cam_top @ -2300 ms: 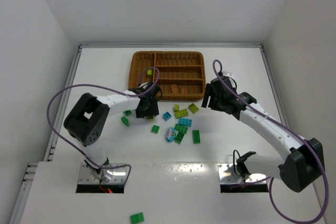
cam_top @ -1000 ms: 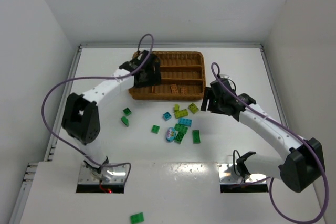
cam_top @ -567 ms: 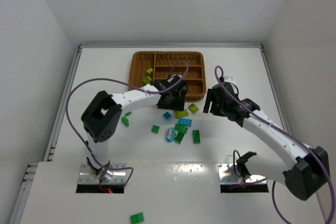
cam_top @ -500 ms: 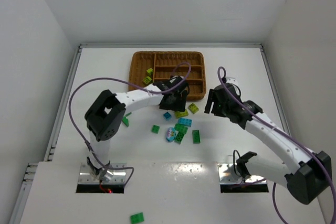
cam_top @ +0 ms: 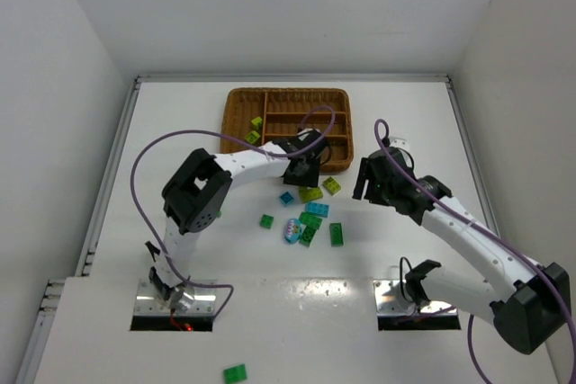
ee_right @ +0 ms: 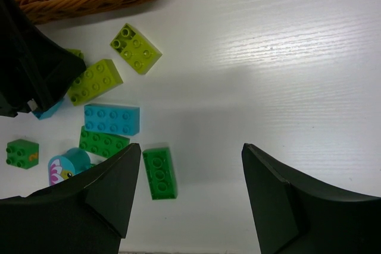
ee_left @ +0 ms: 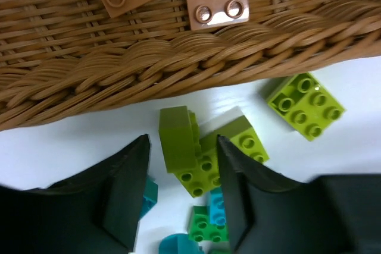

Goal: Sort the legos into containers by color

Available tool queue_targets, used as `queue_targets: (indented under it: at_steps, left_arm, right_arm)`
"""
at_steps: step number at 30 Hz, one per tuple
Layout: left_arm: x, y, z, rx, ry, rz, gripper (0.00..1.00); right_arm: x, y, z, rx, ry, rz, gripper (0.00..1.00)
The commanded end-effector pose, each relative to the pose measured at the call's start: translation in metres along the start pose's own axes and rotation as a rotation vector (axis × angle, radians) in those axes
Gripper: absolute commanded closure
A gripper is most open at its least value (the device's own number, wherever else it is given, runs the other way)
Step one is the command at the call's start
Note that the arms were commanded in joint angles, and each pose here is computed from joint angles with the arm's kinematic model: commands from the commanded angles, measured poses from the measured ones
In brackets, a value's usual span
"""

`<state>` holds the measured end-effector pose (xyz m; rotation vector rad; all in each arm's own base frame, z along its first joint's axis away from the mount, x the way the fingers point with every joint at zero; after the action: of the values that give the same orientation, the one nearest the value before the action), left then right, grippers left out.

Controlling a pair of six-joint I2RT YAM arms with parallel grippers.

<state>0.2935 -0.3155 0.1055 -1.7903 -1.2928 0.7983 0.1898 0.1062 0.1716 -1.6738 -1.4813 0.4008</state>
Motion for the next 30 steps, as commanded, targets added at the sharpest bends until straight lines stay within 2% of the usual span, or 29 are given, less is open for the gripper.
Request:
queue_targets:
  at_steps: [1,7,8,12,13,17,20,24,28,30]
  left_arm:
    - [-0.003,0.001,-0.006,-0.017,-0.004,-0.007,0.48]
    - [0.001,-0.001,-0.006,-0.015,-0.008,-0.044,0.67]
    - [0.001,-0.007,-0.009,-0.023,-0.010,-0.040,0.73]
    - [0.005,-0.045,-0.025,-0.086,-0.008,-0.028,0.80]
    - [0.007,-0.063,-0.030,-0.117,-0.007,-0.013,0.81]
    - [0.047,-0.090,-0.044,-0.151,-0.073,-0.021,0.83]
    - [0.077,-0.097,-0.048,-0.149,-0.131,-0.064,0.83]
    - [0.133,-0.091,-0.068,-0.174,-0.219,-0.159,0.83]
    - [0.160,-0.069,-0.099,-0.179,-0.264,-0.177,0.83]
    - [0.168,-0.052,-0.102,-0.154,-0.268,-0.195,0.83]
  right_arm:
    - [0.001,-0.002,-0.005,-0.022,0.024,0.007,0.30]
    - [0.001,-0.002,-0.005,-0.022,0.024,0.007,0.30]
    - [0.001,-0.002,-0.005,-0.022,0.024,0.007,0.30]
    - [0.001,-0.002,-0.005,-0.022,0.024,0.007,0.30]
    - [0.000,0.000,-0.004,-0.016,0.021,0.013,0.30]
    - [0.000,0.000,-0.004,-0.016,0.021,0.013,0.30]
    - [0.000,0.003,-0.001,-0.015,0.023,0.001,0.30]
    - [0.003,0.009,0.003,0.012,0.009,0.007,0.30]
    - [0.007,0.007,-0.002,0.000,0.014,-0.005,0.30]
    - [0.007,0.007,-0.002,0.000,0.014,-0.005,0.30]
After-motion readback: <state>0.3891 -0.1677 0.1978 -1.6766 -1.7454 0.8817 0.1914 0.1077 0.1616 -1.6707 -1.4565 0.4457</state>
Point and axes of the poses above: each gripper's point midway between its finger pads, its own y axis out along the fingers, its own x axis along the line the jaws close on, z = x × y, the point moved 8 cm from there along -y, back along the fingers, and after that the axes turned 9 degrees about y, right-handed, at the moved point
